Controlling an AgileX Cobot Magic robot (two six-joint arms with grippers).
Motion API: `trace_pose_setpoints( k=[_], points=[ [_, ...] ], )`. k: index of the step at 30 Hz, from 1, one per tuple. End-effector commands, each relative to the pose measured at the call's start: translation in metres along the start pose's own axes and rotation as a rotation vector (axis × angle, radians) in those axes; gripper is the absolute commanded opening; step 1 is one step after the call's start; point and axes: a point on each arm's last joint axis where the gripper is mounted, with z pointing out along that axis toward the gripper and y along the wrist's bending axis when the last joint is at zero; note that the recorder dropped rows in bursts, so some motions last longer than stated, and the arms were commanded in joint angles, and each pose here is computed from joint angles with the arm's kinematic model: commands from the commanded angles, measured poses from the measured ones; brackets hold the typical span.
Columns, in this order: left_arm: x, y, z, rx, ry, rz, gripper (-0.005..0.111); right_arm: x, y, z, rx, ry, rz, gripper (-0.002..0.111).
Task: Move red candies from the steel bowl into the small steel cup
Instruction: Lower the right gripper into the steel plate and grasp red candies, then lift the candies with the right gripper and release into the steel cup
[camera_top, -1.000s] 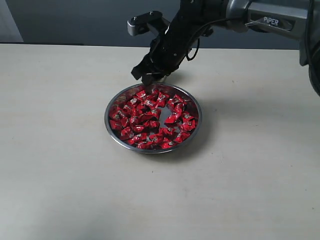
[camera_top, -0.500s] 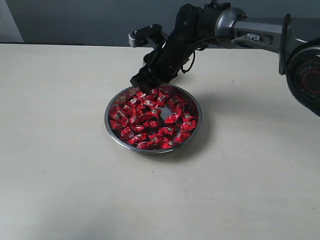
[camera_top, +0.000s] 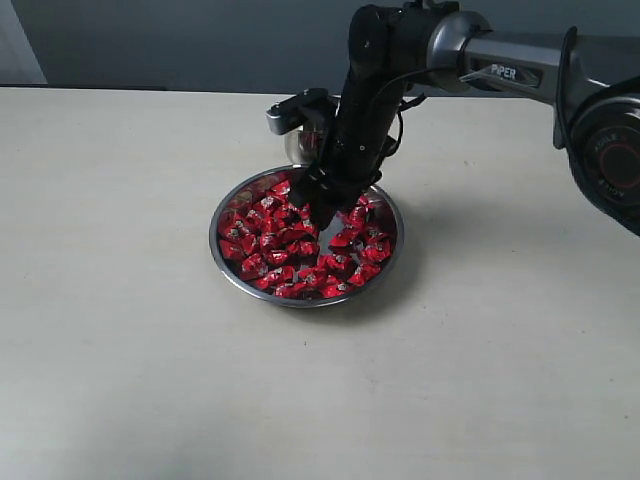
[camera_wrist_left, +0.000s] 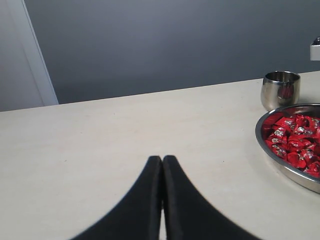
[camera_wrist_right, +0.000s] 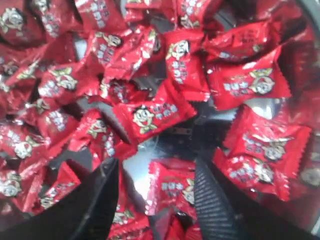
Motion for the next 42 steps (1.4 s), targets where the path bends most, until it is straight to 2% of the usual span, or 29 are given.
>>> trace_pose_setpoints(
  k=[1,21,33,36,42],
  points=[
    [0.000,-0.001,0.000,0.008,-0.009,-0.007,0.000,0.003,-0.009,-0.011,0.106,0.035,0.011,0.046],
    [0.000,-0.001,0.000,0.008,-0.009,-0.007,0.000,0.005,-0.005,0.007,0.031,0.077,0.057,0.046],
    [0.000,-0.001,0.000,0.008,-0.009,-0.007,0.000,0.005,0.000,0.021,0.037,0.109,0.035,0.046],
    [0.000,-0.001,0.000,0.008,-0.009,-0.007,0.000,0.006,-0.001,0.021,0.047,0.113,0.030,0.039],
    [0.000,-0.001,0.000,0.008,-0.009,-0.007,0.000,0.006,-0.001,0.020,0.051,0.113,0.028,0.010]
  ],
)
